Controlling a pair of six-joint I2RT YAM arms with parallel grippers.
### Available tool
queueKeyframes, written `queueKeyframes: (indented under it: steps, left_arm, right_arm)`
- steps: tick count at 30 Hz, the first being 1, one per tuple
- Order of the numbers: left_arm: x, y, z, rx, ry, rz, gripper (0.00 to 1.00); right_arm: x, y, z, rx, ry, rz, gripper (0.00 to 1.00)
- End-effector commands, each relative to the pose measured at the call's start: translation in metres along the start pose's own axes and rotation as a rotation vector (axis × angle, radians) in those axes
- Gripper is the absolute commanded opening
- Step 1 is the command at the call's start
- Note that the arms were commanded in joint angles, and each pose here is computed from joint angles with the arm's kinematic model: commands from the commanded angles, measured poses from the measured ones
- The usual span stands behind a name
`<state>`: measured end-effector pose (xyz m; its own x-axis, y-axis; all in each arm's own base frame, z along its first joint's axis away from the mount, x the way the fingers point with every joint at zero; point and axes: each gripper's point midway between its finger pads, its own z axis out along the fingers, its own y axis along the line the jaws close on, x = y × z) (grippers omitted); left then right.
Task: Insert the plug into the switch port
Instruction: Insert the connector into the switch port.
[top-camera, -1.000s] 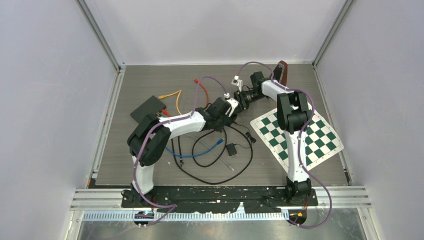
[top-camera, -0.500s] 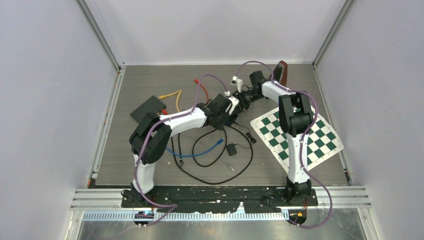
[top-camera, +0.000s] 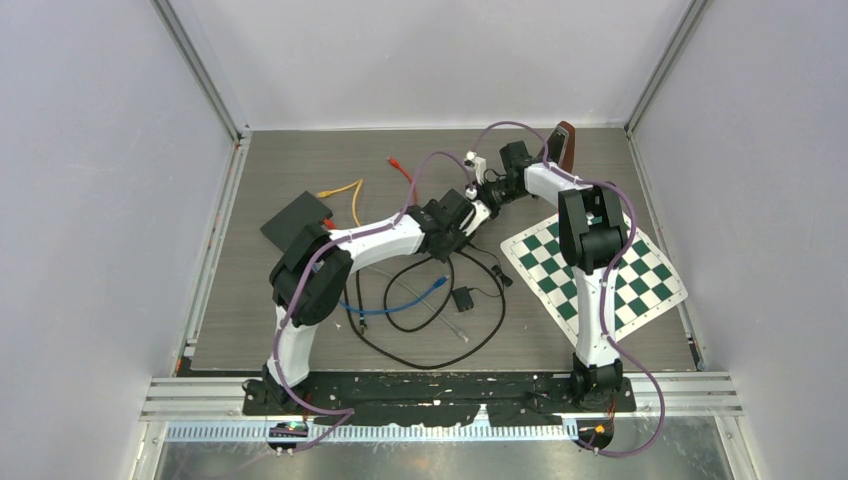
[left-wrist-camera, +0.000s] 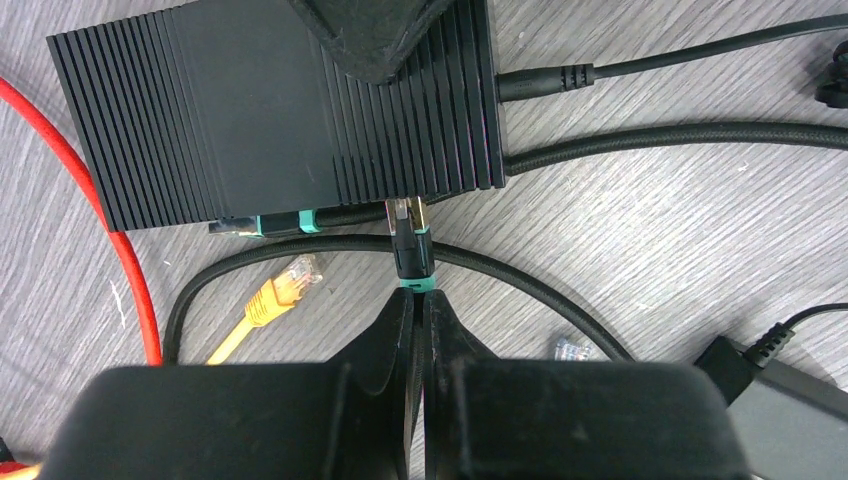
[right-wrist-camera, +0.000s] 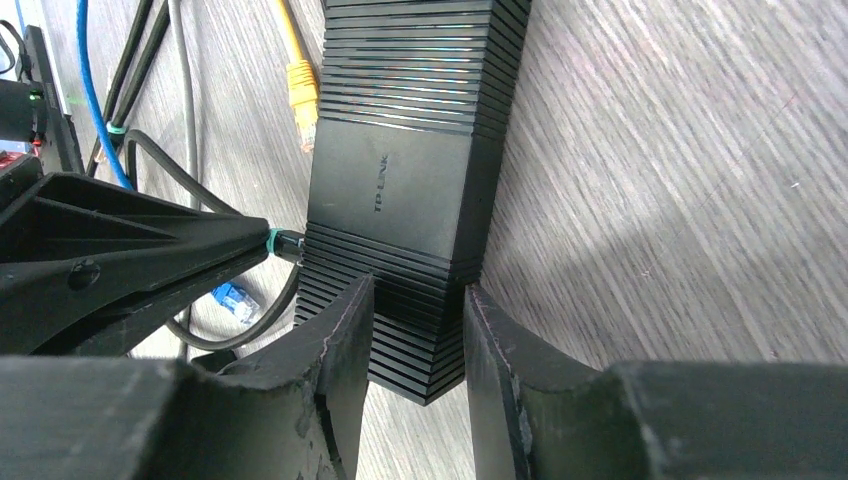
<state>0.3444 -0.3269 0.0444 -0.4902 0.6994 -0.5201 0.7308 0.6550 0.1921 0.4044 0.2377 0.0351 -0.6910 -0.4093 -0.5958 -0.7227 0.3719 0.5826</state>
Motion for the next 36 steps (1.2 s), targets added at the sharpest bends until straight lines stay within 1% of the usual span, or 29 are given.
queueKeyframes:
  steps: [1, 4, 7, 10, 13, 14, 17, 18, 19, 22, 24, 26, 29, 30, 31, 32, 33, 36]
  left_arm:
    - [-0.174, 0.03, -0.037, -0.041, -0.67, -0.066, 0.0]
    - [-0.177, 0.029, -0.041, 0.021, -0.718, -0.09, 0.0]
    - [-0.179, 0.026, -0.041, 0.055, -0.722, -0.082, 0.0]
    - [-0.175, 0.022, -0.039, 0.103, -0.695, -0.099, 0.0]
    - [-0.166, 0.023, -0.038, 0.145, -0.657, -0.163, 0.0]
    - [-0.162, 0.024, -0.039, 0.147, -0.647, -0.173, 0.0]
    - [-0.148, 0.024, -0.042, 0.135, -0.626, -0.186, 0.0]
    - [-0.138, 0.025, -0.041, 0.128, -0.611, -0.194, 0.0]
    - [-0.133, 0.025, -0.042, 0.12, -0.61, -0.204, 0.01]
    - [-0.118, 0.03, -0.048, 0.11, -0.612, -0.245, 0.1]
    - [-0.111, 0.034, -0.053, 0.098, -0.606, -0.254, 0.18]
    - [-0.103, 0.039, -0.057, 0.069, -0.584, -0.259, 0.28]
    - [-0.097, 0.047, -0.067, 0.029, -0.571, -0.266, 0.4]
    - [-0.095, 0.049, -0.07, 0.016, -0.566, -0.266, 0.43]
    - [-0.092, 0.052, -0.073, -0.002, -0.56, -0.274, 0.45]
    - [-0.089, 0.057, -0.077, -0.026, -0.554, -0.287, 0.47]
    - [-0.087, 0.062, -0.082, -0.046, -0.553, -0.297, 0.48]
    - [-0.08, 0.081, -0.103, -0.135, -0.552, -0.346, 0.51]
  right_arm:
    - [0.036, 0.091, 0.02, -0.276, 0.134, 0.26, 0.37]
    - [0.035, 0.09, 0.017, -0.281, 0.129, 0.26, 0.37]
    - [0.037, 0.089, 0.017, -0.283, 0.13, 0.267, 0.37]
    - [0.036, 0.082, 0.016, -0.271, 0.12, 0.279, 0.38]
    - [0.03, 0.065, 0.013, -0.219, 0.09, 0.31, 0.41]
    - [0.027, 0.058, 0.008, -0.196, 0.077, 0.338, 0.42]
    - [0.011, 0.038, -0.006, -0.115, 0.028, 0.336, 0.45]
    - [0.006, 0.037, -0.009, -0.104, 0.013, 0.37, 0.47]
    - [-0.005, 0.032, -0.013, -0.085, -0.026, 0.347, 0.47]
    - [-0.022, 0.031, -0.022, -0.05, -0.073, 0.341, 0.51]
    - [-0.028, 0.025, -0.025, -0.012, -0.086, 0.344, 0.53]
    - [-0.032, 0.017, -0.029, 0.03, -0.093, 0.351, 0.54]
    - [-0.037, 0.005, -0.037, 0.114, -0.118, 0.385, 0.56]
    - [-0.049, 0.006, -0.042, 0.13, -0.157, 0.381, 0.56]
    - [-0.047, 0.006, -0.043, 0.142, -0.169, 0.392, 0.56]
    - [-0.059, 0.005, -0.051, 0.184, -0.215, 0.379, 0.57]
    - [-0.06, 0.005, -0.053, 0.206, -0.227, 0.395, 0.57]
    - [-0.075, 0.006, -0.073, 0.311, -0.281, 0.369, 0.58]
